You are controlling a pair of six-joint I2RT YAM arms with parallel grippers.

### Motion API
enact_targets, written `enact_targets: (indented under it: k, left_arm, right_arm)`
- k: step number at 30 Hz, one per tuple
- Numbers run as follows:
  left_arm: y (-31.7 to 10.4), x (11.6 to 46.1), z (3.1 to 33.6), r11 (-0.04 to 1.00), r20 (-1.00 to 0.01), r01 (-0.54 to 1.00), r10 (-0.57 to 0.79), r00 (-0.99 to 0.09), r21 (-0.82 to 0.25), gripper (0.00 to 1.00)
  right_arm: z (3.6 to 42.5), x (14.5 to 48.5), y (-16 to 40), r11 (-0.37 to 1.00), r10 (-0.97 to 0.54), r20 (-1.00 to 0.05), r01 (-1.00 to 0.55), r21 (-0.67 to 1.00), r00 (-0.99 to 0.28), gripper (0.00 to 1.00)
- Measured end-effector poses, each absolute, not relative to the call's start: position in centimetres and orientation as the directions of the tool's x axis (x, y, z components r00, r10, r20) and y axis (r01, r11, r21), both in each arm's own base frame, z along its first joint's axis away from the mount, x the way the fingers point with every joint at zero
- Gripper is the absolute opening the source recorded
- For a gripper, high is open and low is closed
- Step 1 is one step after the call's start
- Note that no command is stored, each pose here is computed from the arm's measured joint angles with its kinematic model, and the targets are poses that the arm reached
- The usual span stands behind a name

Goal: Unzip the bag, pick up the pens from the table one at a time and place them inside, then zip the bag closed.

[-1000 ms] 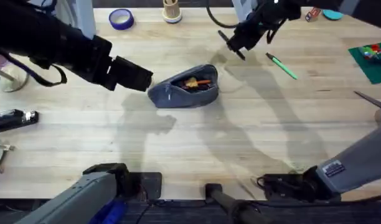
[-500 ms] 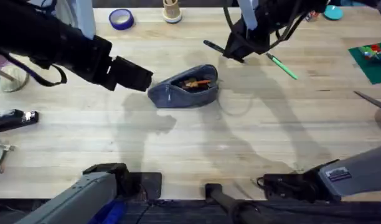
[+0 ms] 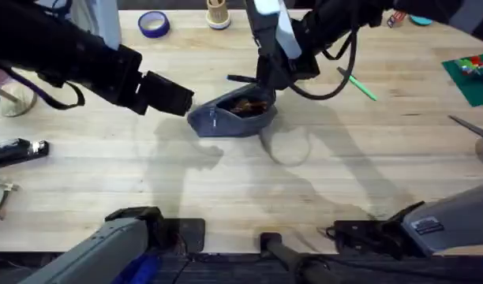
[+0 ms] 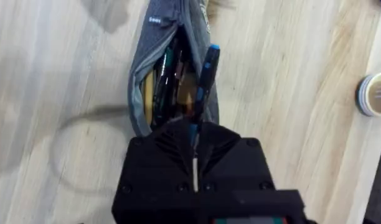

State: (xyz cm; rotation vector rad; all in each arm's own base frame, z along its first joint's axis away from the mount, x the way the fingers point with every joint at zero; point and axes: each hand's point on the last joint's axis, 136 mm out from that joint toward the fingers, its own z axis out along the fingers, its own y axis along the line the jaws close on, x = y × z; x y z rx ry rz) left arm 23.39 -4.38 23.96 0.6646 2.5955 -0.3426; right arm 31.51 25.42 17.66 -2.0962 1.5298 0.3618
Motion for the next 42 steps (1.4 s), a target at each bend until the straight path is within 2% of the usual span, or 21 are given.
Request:
enact_targets:
  k: [10,15,26,42]
  left_arm:
    - [-4.4,23.4,24.0,0.854,-0.469,0.504,0.396,-0.789,-0.127,0.995]
    - [-4.4,23.4,24.0,0.854,-0.469,0.504,0.396,-0.789,-0.127,0.996]
    - [-4.4,23.4,24.0,0.854,-0.469,0.504,0.396,-0.789,-0.127,0.995]
    - [-4.4,23.4,24.0,0.854,-0.469,0.504,0.396,-0.789,-0.127,0.995]
  right_arm:
    - [16.9,30.2,26.1,-0.305,-0.78,-0.499,-0.925,-0.225,0.378,0.032]
    - [15.2,29.9,26.6,-0.343,-0.762,-0.515,-0.919,-0.195,0.393,0.032]
    - [11.4,29.7,27.6,-0.376,-0.765,-0.52,-0.919,-0.119,0.381,0.032]
    - [9.8,30.4,29.0,-0.398,-0.75,-0.52,-0.907,-0.139,0.409,0.055]
